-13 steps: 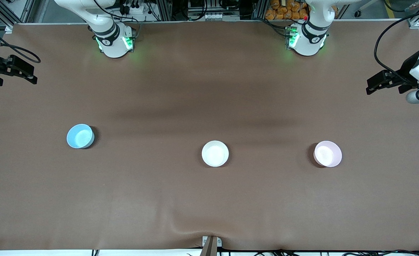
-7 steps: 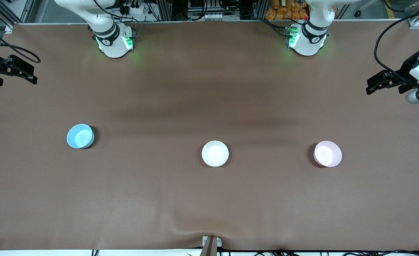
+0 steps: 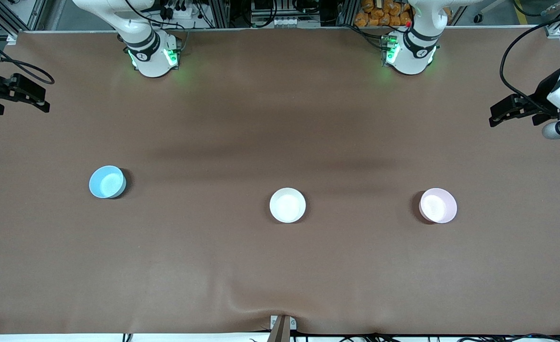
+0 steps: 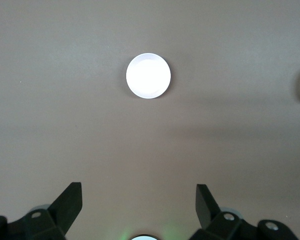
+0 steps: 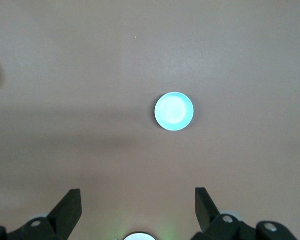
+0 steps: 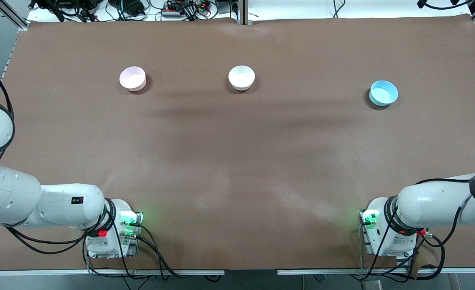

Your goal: Stack pink and blue bowls on white bowl

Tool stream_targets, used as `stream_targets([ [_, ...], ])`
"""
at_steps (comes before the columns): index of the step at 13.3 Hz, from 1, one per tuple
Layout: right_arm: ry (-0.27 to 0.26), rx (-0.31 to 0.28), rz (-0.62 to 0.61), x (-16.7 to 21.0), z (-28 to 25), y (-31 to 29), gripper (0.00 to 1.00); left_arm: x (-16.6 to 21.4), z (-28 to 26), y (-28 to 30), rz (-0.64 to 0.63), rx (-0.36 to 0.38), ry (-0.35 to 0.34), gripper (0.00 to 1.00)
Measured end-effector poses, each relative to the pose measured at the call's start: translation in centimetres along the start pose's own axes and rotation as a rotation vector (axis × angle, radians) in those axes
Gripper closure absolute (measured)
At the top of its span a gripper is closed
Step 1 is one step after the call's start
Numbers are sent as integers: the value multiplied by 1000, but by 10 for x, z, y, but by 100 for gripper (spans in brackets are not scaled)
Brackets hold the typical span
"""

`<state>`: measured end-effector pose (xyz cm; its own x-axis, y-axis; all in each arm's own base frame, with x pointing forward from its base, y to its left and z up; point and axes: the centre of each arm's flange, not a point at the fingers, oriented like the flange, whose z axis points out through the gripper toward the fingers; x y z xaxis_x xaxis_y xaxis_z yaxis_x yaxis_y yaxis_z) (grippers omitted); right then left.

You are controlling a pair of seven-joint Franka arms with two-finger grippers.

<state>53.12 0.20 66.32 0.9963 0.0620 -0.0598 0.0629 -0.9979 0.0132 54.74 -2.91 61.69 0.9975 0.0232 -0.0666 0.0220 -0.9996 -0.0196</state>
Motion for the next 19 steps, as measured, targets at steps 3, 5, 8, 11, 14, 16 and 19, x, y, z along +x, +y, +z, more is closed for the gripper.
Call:
stream_targets([
  [3,0,0,0,0,0,0,0,0,0,-5,-10,-1,0,0],
  [5,0,0,0,0,0,0,0,1,0,-9,-17,-1,0,0],
  [8,0,0,0,0,0,0,0,0,-1,-12,-22,-1,1,0],
  [11,0,0,0,0,0,0,0,0,-2,-13,-22,-1,3,0],
  [14,0,0,0,0,0,0,0,0,-2,-13,-22,-1,3,0],
  [16,0,0,0,0,0,0,0,0,-2,-14,-24,-2,3,0],
  [19,0,0,0,0,0,0,0,0,-3,-20,-35,-2,5,0],
])
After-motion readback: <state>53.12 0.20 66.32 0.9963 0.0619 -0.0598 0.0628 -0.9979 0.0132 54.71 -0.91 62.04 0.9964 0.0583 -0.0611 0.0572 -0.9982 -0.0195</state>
